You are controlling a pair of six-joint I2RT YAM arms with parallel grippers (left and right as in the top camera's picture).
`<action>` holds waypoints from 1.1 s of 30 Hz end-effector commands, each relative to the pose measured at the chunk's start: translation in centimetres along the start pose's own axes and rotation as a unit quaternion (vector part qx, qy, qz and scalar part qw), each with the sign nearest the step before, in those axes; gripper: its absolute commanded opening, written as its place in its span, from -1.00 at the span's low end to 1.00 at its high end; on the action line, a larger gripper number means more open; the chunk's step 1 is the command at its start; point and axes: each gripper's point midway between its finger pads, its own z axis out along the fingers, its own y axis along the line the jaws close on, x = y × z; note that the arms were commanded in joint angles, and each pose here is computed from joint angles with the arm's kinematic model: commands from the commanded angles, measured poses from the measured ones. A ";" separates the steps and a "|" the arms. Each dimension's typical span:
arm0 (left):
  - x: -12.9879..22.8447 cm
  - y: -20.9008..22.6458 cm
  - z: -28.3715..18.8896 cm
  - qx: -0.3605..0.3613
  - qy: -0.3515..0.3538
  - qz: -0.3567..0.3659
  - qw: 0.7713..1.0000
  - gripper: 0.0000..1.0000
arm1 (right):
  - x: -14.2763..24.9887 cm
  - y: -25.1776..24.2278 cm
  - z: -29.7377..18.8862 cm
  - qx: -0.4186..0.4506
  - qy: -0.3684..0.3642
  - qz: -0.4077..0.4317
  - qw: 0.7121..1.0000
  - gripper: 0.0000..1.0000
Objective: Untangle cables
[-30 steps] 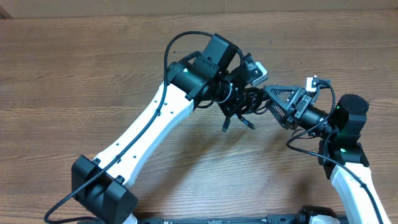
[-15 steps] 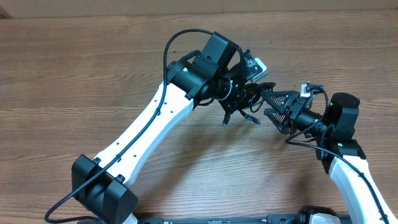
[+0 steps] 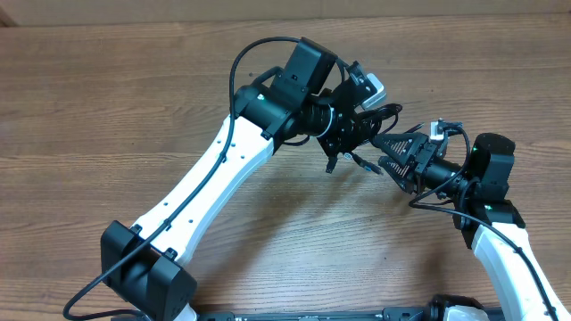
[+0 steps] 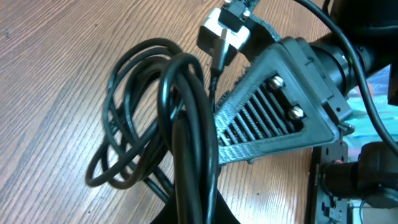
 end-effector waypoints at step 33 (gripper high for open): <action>4.0 1.6 -2.7 0.007 0.061 -0.045 0.997 -0.92 | -0.1 4.9 -0.3 -0.087 0.011 -0.203 0.975 0.79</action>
